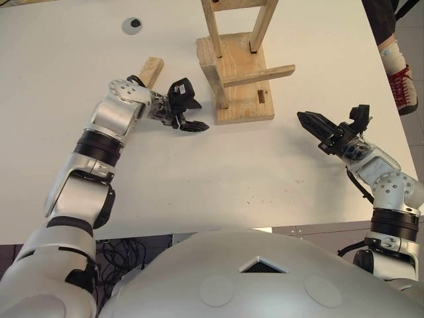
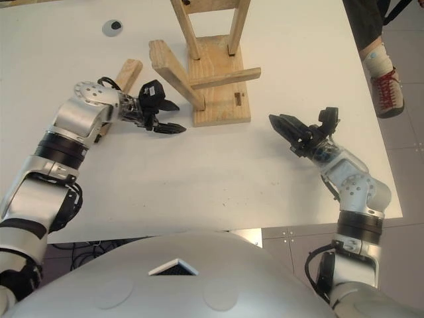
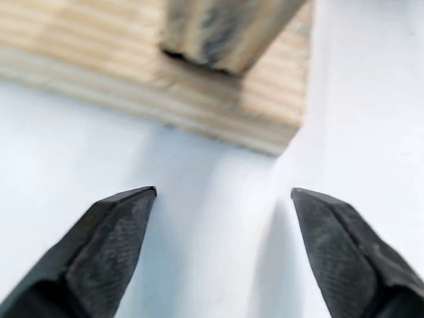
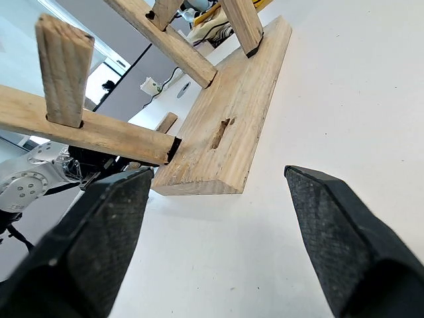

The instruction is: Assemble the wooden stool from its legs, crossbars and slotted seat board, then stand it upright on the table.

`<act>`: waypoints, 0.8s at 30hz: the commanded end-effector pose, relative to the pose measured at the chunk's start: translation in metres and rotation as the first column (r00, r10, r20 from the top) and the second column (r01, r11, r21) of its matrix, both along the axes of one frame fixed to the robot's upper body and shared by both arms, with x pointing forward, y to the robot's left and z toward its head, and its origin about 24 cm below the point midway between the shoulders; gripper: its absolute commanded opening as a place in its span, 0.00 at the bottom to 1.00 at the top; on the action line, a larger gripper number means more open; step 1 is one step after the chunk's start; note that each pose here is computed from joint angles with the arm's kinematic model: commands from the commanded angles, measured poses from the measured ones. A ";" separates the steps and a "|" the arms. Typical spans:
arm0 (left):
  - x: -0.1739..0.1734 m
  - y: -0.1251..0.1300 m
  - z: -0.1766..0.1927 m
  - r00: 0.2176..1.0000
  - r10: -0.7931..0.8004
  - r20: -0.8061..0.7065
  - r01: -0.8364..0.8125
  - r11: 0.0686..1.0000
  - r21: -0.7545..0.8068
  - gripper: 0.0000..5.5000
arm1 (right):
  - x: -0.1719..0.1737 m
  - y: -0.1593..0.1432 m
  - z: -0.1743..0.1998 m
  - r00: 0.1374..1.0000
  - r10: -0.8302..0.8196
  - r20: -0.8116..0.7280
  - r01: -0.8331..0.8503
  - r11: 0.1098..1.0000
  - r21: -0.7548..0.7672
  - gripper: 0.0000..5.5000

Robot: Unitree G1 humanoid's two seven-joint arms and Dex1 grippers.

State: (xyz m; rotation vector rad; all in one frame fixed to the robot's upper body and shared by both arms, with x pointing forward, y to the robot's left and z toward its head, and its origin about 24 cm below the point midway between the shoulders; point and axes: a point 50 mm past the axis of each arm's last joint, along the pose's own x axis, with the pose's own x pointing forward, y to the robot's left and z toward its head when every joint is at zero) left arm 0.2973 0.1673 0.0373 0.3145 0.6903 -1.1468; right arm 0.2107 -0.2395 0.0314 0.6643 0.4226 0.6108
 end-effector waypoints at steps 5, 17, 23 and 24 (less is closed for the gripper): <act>-0.011 0.007 0.029 0.977 0.024 0.210 0.022 0.977 -0.213 0.73 | 0.006 -0.003 0.005 1.000 -0.006 0.022 0.007 1.000 -0.023 0.66; -0.011 -0.007 0.069 0.963 0.004 0.271 0.116 0.897 -0.426 0.73 | 0.006 -0.004 0.005 0.999 -0.015 0.030 0.016 1.000 -0.023 0.66; -0.012 -0.012 0.086 0.963 0.032 0.269 0.128 0.821 -0.556 0.73 | 0.007 -0.005 0.004 0.999 -0.014 0.029 0.015 0.999 -0.035 0.66; -0.013 -0.012 0.088 0.963 0.029 0.267 0.133 0.812 -0.568 0.73 | 0.007 -0.006 0.004 0.999 -0.014 0.030 0.015 0.999 -0.037 0.66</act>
